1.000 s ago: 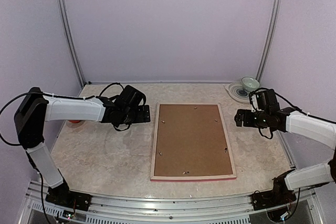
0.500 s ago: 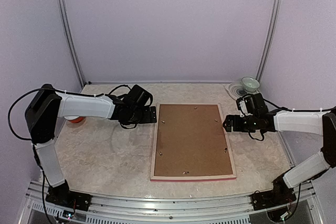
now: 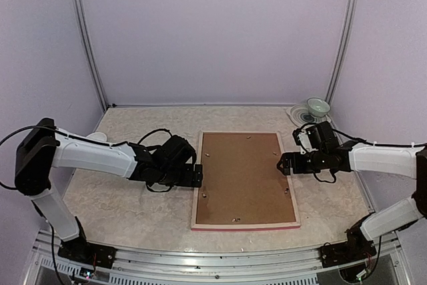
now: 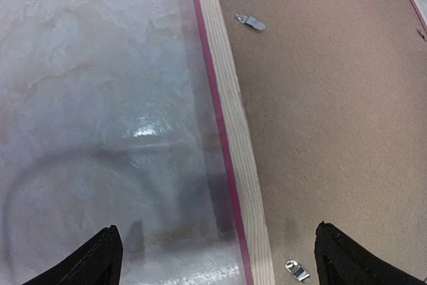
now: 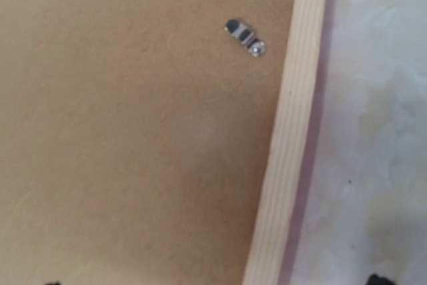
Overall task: Put the photo into the frame
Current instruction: Press the fastener onto the backboard.
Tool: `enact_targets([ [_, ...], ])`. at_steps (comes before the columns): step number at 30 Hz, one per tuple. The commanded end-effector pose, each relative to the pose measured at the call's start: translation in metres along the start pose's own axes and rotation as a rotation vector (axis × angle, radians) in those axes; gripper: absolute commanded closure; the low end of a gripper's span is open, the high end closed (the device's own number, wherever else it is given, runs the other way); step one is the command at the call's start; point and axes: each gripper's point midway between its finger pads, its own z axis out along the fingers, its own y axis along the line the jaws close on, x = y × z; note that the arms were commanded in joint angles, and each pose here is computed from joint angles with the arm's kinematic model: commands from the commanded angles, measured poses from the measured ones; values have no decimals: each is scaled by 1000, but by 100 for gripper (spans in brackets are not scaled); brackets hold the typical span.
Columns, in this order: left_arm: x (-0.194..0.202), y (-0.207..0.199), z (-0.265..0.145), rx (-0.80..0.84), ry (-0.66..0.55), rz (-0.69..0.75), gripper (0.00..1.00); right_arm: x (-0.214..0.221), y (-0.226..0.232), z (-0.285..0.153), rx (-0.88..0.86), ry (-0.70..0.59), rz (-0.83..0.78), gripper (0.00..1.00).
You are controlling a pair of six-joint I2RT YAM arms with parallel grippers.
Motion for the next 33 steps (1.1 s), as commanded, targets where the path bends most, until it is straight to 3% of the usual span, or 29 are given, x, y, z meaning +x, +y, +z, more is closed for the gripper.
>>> enact_targets([
  [1, 23, -22, -11, 107, 31, -16, 1, 15, 2, -10, -15, 30, -23, 1],
  [22, 65, -32, -7, 148, 148, -38, 24, 19, 1, -9, -27, 16, -46, 1],
  [33, 72, -28, 3, 111, 162, -26, 25, 18, 3, -9, -37, 9, -49, 1],
])
